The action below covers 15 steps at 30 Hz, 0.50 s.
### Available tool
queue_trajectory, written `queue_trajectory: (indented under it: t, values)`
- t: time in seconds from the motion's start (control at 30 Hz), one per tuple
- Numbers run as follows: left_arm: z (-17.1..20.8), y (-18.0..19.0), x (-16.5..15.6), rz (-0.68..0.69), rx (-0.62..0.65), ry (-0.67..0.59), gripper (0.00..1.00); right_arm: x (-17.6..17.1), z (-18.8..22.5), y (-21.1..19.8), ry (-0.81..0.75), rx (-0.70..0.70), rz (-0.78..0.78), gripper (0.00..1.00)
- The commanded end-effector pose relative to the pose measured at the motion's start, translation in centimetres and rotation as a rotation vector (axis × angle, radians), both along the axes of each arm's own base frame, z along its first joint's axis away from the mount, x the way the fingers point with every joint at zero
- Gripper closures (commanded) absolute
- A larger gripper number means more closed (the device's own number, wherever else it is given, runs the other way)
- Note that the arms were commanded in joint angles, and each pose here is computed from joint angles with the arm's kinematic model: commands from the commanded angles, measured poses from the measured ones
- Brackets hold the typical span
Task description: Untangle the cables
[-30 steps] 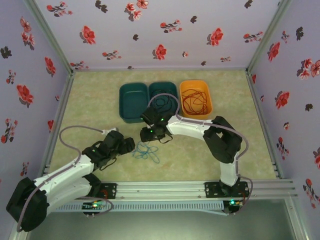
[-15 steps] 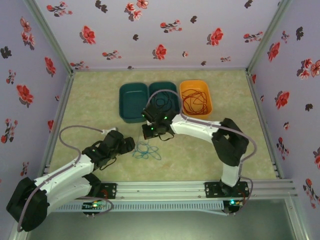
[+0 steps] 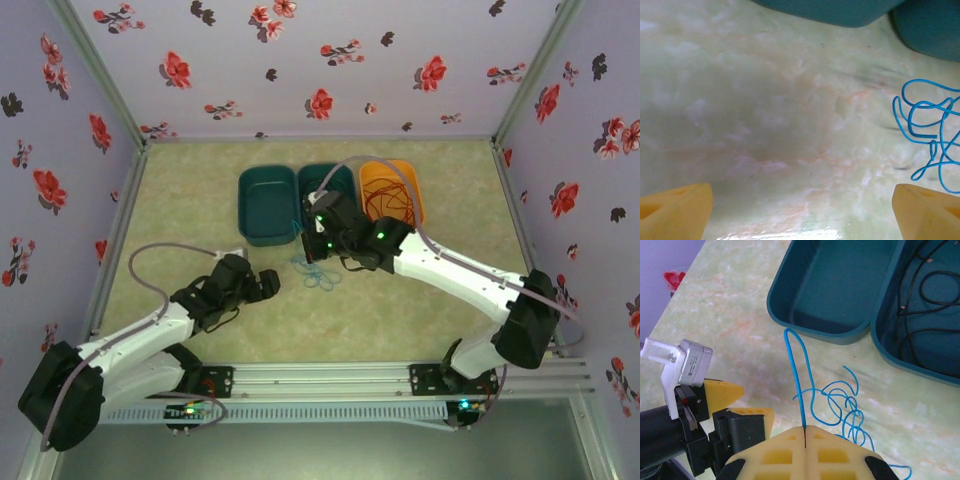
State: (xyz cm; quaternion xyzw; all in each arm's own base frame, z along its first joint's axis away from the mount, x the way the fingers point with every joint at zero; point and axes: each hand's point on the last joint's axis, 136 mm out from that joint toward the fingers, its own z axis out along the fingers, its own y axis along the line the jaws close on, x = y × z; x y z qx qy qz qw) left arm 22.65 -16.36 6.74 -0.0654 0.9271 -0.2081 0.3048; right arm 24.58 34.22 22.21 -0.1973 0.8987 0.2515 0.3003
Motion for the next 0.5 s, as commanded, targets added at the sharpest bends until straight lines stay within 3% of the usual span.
queue_trajectory:
  t: [0.0, 0.27, 0.47]
  values:
    - [2.1, -2.6, 1.3, -0.087, -0.068, -0.091, 0.07, -0.2, -0.1, -1.1, -0.027, -0.049, -0.008, 1.00]
    - [2.7, -7.6, 0.9, -0.276, -0.153, -0.231, 0.09, 0.0, 2.0, -0.6, -0.032, 0.007, -0.020, 1.00]
    - [1.8, -8.8, -0.4, -0.318, -0.184, -0.314, 0.06, 0.0, 4.0, -0.7, -0.037, 0.072, -0.056, 1.00]
